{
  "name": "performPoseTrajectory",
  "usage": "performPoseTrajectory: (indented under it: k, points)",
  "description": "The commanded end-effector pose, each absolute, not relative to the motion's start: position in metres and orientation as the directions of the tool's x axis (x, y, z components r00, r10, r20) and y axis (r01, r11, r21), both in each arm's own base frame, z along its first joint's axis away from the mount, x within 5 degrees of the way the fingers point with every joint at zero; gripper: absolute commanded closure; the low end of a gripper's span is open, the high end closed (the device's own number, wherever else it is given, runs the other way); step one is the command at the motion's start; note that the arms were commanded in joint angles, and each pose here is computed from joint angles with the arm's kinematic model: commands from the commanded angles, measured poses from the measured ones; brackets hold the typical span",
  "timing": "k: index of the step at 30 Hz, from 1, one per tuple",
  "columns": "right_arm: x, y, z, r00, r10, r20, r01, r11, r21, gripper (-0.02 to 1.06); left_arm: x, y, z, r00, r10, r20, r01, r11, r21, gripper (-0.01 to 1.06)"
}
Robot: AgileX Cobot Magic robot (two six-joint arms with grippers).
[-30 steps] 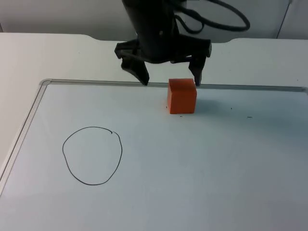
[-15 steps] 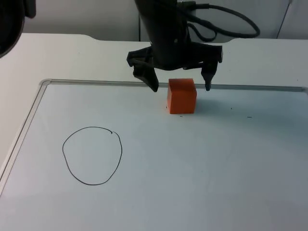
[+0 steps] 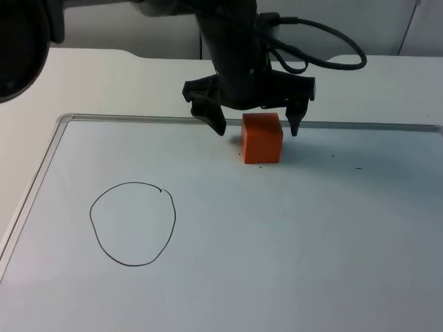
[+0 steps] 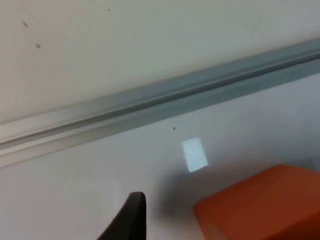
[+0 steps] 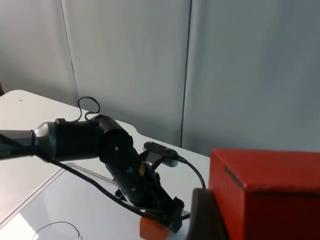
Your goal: Pick up one cube with the left hand and another cube with the right hand. First place the cube in the right hand at the target position, then stack the cube in the left hand on top.
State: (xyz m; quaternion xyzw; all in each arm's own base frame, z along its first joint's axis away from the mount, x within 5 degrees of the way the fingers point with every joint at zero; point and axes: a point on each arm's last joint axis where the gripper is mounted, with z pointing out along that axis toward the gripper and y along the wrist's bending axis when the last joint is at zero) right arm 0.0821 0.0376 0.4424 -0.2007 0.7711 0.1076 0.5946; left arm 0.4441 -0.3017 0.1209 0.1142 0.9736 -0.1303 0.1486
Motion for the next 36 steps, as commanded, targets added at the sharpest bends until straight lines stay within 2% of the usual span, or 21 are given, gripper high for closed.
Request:
performPoseTrajectory:
  k: [1,9,10,11,12,13,15,16,19,20,23,24,27,28,30,36]
  points:
    - [0.084,0.038,0.442,-0.206,-0.181,-0.962,-0.440,0.895,-0.074,1.05,0.442,-0.306,0.117,-0.930,0.189,-0.317,0.266,0.939,-0.220,0.01]
    - [0.084,0.038,0.442,-0.204,-0.180,-0.962,-0.440,0.895,-0.074,1.05,0.442,-0.306,0.112,-0.928,0.200,-0.314,0.272,0.941,-0.203,0.03]
    - [0.084,0.038,0.442,-0.204,-0.180,-0.962,-0.440,0.895,-0.074,1.05,0.442,-0.306,0.112,-0.927,0.202,-0.316,0.273,0.941,-0.199,0.07]
    - [0.084,0.038,0.443,-0.200,-0.178,-0.963,-0.439,0.896,-0.074,1.05,0.442,-0.305,0.110,-0.928,0.206,-0.312,0.274,0.942,-0.193,0.16]
    - [0.084,0.038,0.443,-0.200,-0.178,-0.963,-0.439,0.896,-0.074,1.05,0.442,-0.305,0.110,-0.928,0.206,-0.312,0.274,0.942,-0.193,0.16]
    - [0.084,0.038,0.443,-0.195,-0.176,-0.965,-0.438,0.896,-0.075,1.05,0.442,-0.305,0.109,-0.928,0.206,-0.310,0.274,0.942,-0.192,0.22]
    - [0.084,0.038,0.444,-0.192,-0.174,-0.966,-0.437,0.897,-0.075,1.05,0.442,-0.305,0.109,-0.928,0.206,-0.310,0.274,0.942,-0.192,0.38]
    - [0.084,0.038,0.444,-0.192,-0.174,-0.966,-0.437,0.897,-0.075,1.05,0.442,-0.305,0.109,-0.928,0.206,-0.310,0.274,0.942,-0.192,0.38]
    - [0.084,0.038,0.444,-0.190,-0.173,-0.966,-0.436,0.897,-0.075,1.05,0.443,-0.306,0.109,-0.924,0.211,-0.320,0.281,0.940,-0.193,0.64]
    - [0.084,0.038,0.444,-0.190,-0.173,-0.966,-0.436,0.897,-0.075,1.05,0.443,-0.306,0.109,-0.924,0.211,-0.320,0.281,0.940,-0.193,0.64]
    - [0.084,0.038,0.444,-0.187,-0.177,-0.966,-0.433,0.898,-0.081,1.05,0.443,-0.306,0.109,-0.925,0.208,-0.319,0.279,0.941,-0.194,0.81]
    - [0.084,0.038,0.444,-0.187,-0.177,-0.966,-0.433,0.898,-0.081,1.05,0.443,-0.306,0.109,-0.925,0.208,-0.319,0.279,0.941,-0.194,0.81]
    - [0.084,0.038,0.444,-0.186,-0.176,-0.967,-0.433,0.898,-0.081,1.05,0.441,-0.305,0.111,-0.933,0.204,-0.297,0.268,0.944,-0.194,0.98]
    - [0.084,0.038,0.444,-0.186,-0.176,-0.967,-0.433,0.898,-0.081,1.05,0.441,-0.305,0.111,-0.933,0.204,-0.297,0.268,0.944,-0.194,0.98]
    - [0.084,0.038,0.444,-0.186,-0.178,-0.966,-0.432,0.898,-0.082,1.05,0.440,-0.305,0.117,-0.933,0.207,-0.294,0.271,0.943,-0.196,1.05]
    - [0.085,0.037,0.445,-0.170,-0.184,-0.968,-0.419,0.903,-0.098,1.05,0.434,-0.308,0.156,-0.914,0.214,-0.346,0.296,0.933,-0.203,1.05]
